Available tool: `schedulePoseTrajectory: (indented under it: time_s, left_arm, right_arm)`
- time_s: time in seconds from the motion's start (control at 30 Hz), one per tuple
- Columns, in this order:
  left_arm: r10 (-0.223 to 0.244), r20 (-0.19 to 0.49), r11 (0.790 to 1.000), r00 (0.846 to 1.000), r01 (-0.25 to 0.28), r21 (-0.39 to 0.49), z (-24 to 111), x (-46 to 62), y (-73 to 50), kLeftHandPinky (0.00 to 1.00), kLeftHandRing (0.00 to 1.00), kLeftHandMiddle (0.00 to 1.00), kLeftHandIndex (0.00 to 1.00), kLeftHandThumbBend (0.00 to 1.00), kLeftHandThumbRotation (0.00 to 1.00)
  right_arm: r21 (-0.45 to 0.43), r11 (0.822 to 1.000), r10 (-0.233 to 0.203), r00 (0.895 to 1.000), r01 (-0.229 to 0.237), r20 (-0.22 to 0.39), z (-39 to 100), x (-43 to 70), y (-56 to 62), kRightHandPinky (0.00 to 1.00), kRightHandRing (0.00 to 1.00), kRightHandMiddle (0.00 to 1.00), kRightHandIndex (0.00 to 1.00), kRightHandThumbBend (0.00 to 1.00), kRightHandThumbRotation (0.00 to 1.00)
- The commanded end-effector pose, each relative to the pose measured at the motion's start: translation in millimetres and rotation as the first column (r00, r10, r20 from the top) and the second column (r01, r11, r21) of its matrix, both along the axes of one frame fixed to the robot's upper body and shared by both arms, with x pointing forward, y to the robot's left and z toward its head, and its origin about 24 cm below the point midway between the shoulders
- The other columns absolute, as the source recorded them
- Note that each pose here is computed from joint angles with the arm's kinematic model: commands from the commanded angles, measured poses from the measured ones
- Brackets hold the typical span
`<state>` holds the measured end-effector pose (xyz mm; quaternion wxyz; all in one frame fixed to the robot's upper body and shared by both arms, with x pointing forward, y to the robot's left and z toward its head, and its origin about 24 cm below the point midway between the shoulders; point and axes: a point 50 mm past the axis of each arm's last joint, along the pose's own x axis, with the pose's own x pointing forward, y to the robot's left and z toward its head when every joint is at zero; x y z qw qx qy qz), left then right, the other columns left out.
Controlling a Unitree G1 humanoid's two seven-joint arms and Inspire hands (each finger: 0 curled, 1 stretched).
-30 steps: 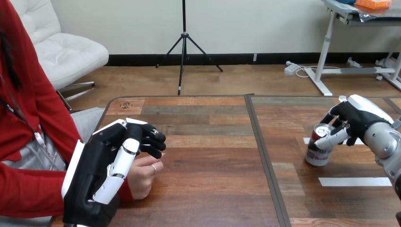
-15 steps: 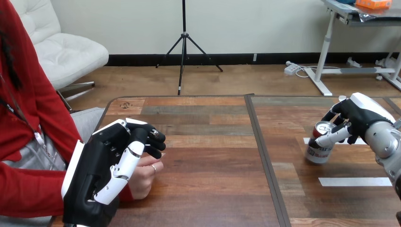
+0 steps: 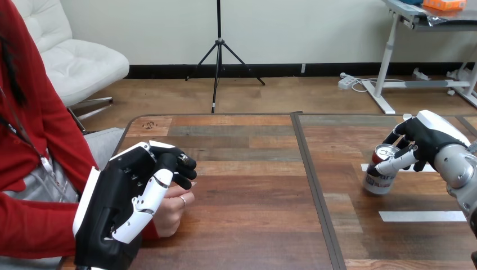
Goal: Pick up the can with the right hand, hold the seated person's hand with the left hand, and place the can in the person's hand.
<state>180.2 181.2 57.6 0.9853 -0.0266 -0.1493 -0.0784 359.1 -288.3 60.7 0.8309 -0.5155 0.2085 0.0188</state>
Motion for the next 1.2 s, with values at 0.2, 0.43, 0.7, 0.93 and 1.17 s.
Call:
schedulePoseTrajectory:
  time_s: [0.2, 0.43, 0.7, 0.93, 1.17]
  left_arm:
    - [0.022, 0.093, 0.994, 0.995, -0.032, 0.103, 12.8, 6.7, 3.6, 0.45, 0.52, 0.54, 0.49, 0.25, 0.47]
    - [0.03, 0.124, 0.979, 0.992, -0.054, 0.198, 15.2, 7.6, 5.5, 0.46, 0.53, 0.54, 0.49, 0.26, 0.51]
    - [0.01, 0.141, 0.906, 0.99, -0.069, 0.418, 24.9, 9.4, 13.9, 0.52, 0.61, 0.62, 0.58, 0.45, 0.56]
    - [0.008, 0.175, 0.765, 0.985, -0.119, 0.633, 40.0, 11.4, 20.7, 0.64, 0.75, 0.77, 0.74, 0.77, 0.57]
    - [0.007, 0.221, 0.595, 0.975, -0.182, 0.783, 53.0, 15.6, 23.4, 0.7, 0.81, 0.84, 0.82, 0.96, 0.57]
  right_arm:
    - [0.001, 1.0, 0.022, 0.993, -0.022, 0.116, 27.7, 13.9, 4.6, 0.35, 0.4, 0.46, 0.51, 0.72, 0.0]
    - [-0.004, 0.999, 0.04, 0.992, -0.04, 0.121, 32.7, 15.1, 3.6, 0.34, 0.39, 0.45, 0.52, 0.71, 0.0]
    - [-0.017, 0.997, 0.08, 0.987, -0.079, 0.141, 42.7, 17.1, 2.1, 0.33, 0.38, 0.44, 0.5, 0.71, 0.0]
    - [-0.03, 0.996, 0.092, 0.984, -0.089, 0.153, 50.9, 19.6, 1.4, 0.31, 0.36, 0.42, 0.48, 0.74, 0.0]
    - [-0.042, 0.994, 0.106, 0.981, -0.101, 0.164, 58.1, 21.7, 1.3, 0.3, 0.35, 0.41, 0.47, 0.74, 0.0]
